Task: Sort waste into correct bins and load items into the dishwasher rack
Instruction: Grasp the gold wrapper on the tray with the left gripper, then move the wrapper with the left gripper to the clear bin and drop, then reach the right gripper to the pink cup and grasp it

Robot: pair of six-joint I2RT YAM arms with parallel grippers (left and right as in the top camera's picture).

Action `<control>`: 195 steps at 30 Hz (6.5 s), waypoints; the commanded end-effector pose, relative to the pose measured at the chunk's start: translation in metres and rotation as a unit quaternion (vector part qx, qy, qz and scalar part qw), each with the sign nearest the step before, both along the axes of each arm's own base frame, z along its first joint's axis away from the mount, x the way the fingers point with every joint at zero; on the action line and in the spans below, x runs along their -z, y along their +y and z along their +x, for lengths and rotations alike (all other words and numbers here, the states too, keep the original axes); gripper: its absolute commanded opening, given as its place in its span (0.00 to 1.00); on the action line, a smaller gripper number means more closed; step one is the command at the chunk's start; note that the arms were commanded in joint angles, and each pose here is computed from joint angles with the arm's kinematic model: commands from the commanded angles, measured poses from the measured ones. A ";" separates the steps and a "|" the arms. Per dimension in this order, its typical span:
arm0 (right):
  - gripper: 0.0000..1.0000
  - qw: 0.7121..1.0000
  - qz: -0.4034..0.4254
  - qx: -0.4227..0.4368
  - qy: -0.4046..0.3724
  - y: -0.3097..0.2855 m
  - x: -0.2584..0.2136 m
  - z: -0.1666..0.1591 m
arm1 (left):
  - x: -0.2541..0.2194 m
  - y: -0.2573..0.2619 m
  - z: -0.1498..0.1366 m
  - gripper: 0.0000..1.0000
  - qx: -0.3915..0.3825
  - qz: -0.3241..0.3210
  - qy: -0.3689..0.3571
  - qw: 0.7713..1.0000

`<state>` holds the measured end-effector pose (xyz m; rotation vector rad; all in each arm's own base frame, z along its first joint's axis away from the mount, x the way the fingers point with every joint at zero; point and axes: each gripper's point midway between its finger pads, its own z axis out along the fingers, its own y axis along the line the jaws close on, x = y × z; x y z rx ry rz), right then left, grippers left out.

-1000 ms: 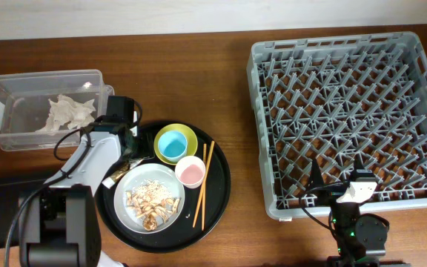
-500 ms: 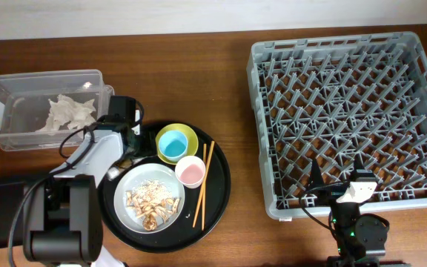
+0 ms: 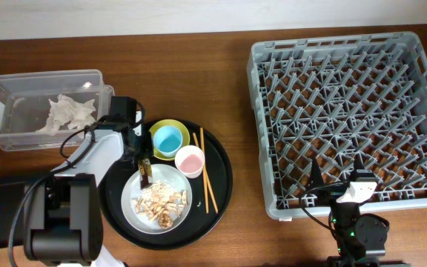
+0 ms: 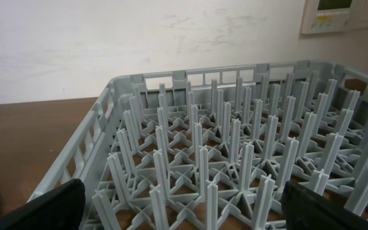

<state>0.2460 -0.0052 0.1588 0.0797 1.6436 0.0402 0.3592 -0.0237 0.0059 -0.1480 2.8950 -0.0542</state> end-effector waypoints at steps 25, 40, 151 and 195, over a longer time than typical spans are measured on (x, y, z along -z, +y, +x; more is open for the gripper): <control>0.98 1.000 -0.001 0.009 0.003 -0.004 0.004 0.000 | -0.181 0.107 0.074 0.01 -0.204 0.039 -0.216 0.954; 0.98 1.000 -0.001 0.009 0.003 -0.004 0.004 0.000 | -0.238 0.262 0.105 0.13 -0.395 0.048 -0.411 0.820; 0.98 0.898 -0.010 -0.247 0.363 0.218 -0.125 0.001 | -0.205 0.119 -0.079 0.99 -0.283 -0.116 -0.069 0.950; 0.33 0.805 -0.250 -0.294 0.452 0.376 0.096 0.035 | -0.205 0.119 -0.079 0.99 -0.283 -0.116 -0.068 0.950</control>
